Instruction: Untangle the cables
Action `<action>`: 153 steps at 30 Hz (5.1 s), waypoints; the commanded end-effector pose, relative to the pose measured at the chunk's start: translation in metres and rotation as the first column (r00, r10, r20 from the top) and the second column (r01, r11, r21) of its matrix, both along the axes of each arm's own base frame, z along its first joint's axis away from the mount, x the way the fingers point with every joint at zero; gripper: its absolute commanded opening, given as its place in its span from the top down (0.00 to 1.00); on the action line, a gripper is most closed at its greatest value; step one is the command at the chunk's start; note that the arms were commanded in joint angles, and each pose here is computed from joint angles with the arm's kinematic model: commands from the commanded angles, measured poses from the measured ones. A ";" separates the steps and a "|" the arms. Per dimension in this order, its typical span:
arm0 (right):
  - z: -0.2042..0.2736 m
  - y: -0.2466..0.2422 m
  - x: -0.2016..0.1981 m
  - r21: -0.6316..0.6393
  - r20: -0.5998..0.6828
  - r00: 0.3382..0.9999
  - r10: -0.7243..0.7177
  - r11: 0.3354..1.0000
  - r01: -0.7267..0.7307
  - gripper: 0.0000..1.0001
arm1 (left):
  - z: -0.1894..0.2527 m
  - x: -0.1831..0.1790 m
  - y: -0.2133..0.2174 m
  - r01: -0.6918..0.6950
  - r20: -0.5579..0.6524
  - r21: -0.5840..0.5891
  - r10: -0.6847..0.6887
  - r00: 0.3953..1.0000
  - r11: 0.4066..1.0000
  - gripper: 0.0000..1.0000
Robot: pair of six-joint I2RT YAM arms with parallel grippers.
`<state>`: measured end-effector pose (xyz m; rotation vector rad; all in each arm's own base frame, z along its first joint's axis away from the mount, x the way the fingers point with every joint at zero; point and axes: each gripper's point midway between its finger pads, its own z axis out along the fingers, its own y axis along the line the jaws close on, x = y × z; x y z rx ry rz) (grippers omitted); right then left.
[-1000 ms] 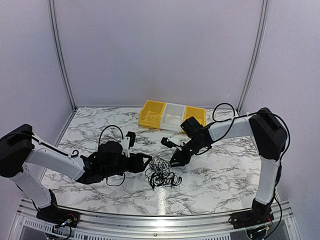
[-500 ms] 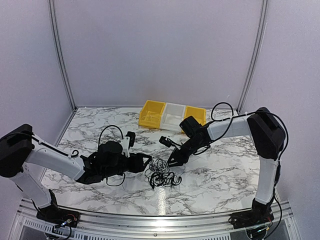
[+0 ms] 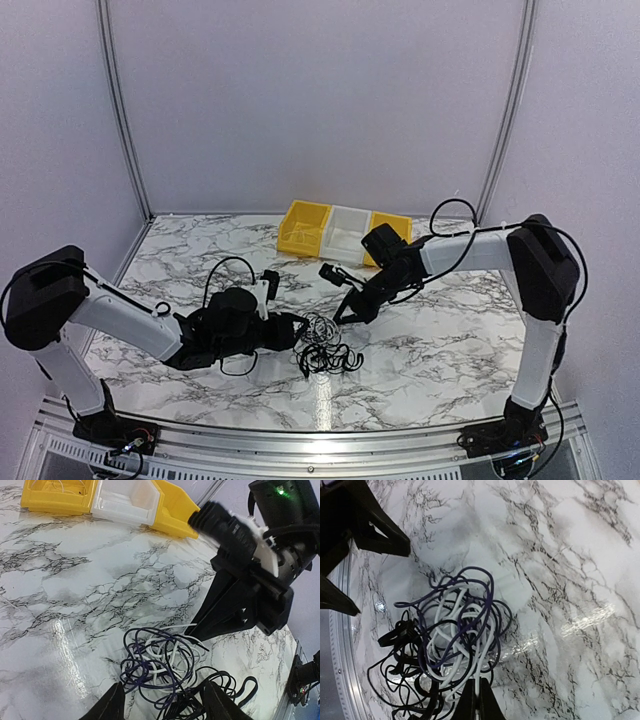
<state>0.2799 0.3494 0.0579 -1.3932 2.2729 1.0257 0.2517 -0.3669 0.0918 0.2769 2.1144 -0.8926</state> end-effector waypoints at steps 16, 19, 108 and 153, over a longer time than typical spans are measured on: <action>0.109 0.009 -0.033 0.111 0.165 0.981 0.105 0.986 -0.124 1.00 | 0.042 0.013 -0.044 0.036 0.167 -0.143 -0.012 0.986 0.989 0.42; 0.121 0.012 -0.036 0.141 0.170 0.978 0.118 0.980 -0.143 1.00 | 0.034 0.021 -0.054 0.020 0.156 -0.144 0.003 0.988 0.989 0.42; 0.060 -0.008 0.018 -0.048 0.488 0.862 0.138 0.990 -0.131 0.52 | -0.020 0.016 -0.040 0.010 -0.028 -0.008 -0.010 1.000 1.000 0.61; 0.055 0.000 -0.019 0.025 0.464 0.874 0.144 0.984 -0.175 0.79 | 0.053 0.017 -0.035 0.253 0.037 -0.127 -0.250 0.968 0.959 0.68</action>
